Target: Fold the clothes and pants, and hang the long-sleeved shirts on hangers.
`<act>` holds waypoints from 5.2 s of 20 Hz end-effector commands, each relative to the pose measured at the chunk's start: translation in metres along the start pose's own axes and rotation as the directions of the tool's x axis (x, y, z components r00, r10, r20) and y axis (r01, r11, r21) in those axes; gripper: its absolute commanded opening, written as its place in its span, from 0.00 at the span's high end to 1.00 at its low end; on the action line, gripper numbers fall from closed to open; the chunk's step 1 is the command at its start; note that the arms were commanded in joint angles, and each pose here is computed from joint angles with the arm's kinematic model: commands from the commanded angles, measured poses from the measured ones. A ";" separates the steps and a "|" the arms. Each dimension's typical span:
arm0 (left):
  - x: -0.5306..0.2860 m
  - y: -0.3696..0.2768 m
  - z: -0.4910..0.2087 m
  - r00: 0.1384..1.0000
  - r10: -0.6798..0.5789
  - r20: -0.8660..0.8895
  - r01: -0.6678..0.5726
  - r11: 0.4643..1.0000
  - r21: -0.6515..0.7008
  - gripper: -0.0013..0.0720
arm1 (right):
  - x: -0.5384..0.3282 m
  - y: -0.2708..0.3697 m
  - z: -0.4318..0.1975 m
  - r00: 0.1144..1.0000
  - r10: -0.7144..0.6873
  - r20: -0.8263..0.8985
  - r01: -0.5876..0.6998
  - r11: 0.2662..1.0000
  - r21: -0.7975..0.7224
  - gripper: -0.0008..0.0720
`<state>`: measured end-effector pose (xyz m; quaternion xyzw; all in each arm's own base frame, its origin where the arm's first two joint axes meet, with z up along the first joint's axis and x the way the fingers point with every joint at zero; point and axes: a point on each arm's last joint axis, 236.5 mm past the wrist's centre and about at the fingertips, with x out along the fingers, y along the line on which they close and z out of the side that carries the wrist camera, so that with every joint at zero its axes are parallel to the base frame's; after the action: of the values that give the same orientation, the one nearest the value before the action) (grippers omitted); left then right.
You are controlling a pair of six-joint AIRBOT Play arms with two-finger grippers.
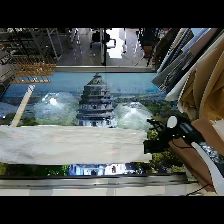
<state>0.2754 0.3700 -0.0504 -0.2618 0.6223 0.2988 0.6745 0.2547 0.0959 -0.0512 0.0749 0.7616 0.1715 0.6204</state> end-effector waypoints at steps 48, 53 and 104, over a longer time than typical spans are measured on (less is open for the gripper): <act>-0.139 -0.305 -0.176 0.831 -0.526 -0.183 0.512 0.593 0.622 0.97 | 0.108 0.373 0.113 0.891 0.337 0.305 -0.207 0.898 -0.388 0.66; -0.129 -0.291 -0.168 0.856 -0.489 -0.170 0.480 0.627 0.613 0.97 | 0.053 0.314 0.144 0.929 0.150 0.338 0.005 0.909 -0.417 0.35; -0.007 -0.351 -0.238 0.895 -0.370 -0.247 0.432 0.589 0.683 0.97 | -0.139 0.239 0.103 0.830 0.086 0.551 0.054 0.971 -0.233 0.97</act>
<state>0.3636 -0.0482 -0.0622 -0.1261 0.6383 -0.1493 0.7446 0.3743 0.2037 0.1455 0.0309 0.5399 0.1812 0.8214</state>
